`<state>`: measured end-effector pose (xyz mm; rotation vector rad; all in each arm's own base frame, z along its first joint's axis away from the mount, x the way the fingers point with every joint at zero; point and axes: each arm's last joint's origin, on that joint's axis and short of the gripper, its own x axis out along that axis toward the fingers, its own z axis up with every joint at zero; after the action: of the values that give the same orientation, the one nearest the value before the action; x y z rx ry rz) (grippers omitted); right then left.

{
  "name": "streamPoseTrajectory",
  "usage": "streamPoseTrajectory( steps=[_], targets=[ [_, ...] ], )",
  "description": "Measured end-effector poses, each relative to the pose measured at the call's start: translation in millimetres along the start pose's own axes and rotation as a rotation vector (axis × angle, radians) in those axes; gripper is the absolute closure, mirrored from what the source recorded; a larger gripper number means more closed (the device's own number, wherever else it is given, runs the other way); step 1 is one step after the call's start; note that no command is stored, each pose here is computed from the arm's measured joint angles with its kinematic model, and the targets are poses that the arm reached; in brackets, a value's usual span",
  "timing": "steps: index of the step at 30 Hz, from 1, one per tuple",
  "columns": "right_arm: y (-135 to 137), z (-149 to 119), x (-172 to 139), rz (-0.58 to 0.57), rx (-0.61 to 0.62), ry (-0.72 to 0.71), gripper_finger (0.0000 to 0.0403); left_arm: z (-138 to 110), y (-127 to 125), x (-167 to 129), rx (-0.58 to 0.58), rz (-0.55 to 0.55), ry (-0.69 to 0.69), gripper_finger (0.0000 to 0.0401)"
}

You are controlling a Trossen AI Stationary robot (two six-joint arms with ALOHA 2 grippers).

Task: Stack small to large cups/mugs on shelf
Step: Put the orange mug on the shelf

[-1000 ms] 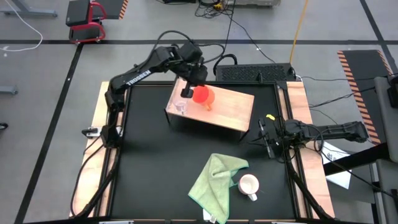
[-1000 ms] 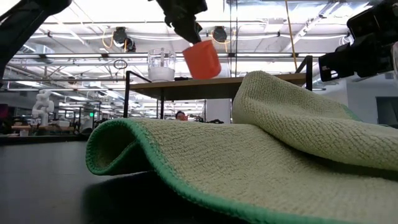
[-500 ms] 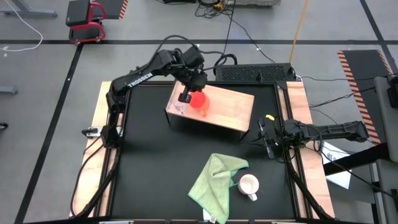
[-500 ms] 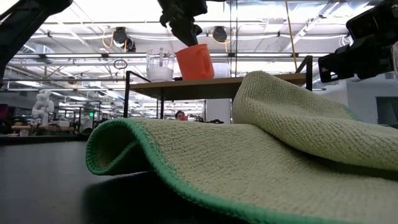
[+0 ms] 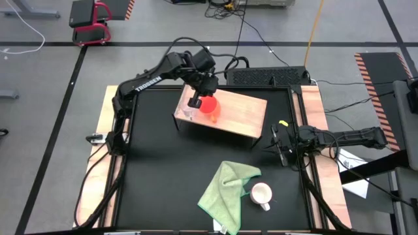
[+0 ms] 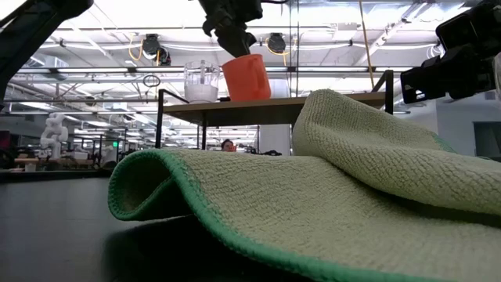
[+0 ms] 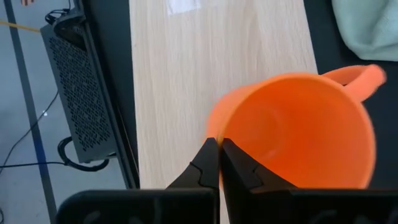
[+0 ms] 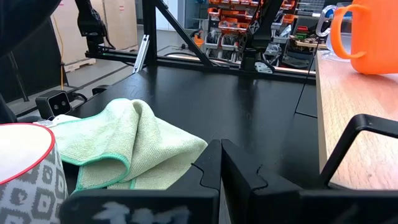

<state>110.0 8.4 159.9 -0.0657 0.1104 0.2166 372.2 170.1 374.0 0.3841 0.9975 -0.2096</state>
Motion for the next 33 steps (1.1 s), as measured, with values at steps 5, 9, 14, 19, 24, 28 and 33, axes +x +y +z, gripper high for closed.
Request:
streamPoseTrajectory(
  steps=[5,9,14,19,24,28,33],
  targets=[
    [0,0,0,0.000,0.000,0.000,0.0403,0,-1,1,-0.002,-0.015,-0.004,0.0401],
    [0,0,0,0.000,0.000,0.000,0.0403,0,-1,1,-0.006,-0.023,-0.002,0.0401],
    [0,0,0,0.000,0.002,0.001,0.0403,1,-3,2,0.003,-0.025,-0.006,0.0401],
    [0,0,0,0.000,0.003,0.001,0.0403,6,-8,4,0.021,-0.034,-0.008,0.0401],
    [0,0,0,0.000,0.003,0.001,0.0403,9,-12,5,0.036,-0.037,0.001,0.0401],
    [0,0,0,0.000,0.003,0.001,0.0403,14,-16,6,0.058,-0.038,-0.004,0.0401],
    [0,0,0,0.000,0.003,0.001,0.0403,18,-18,8,0.076,-0.029,-0.016,0.0401]
  ],
)
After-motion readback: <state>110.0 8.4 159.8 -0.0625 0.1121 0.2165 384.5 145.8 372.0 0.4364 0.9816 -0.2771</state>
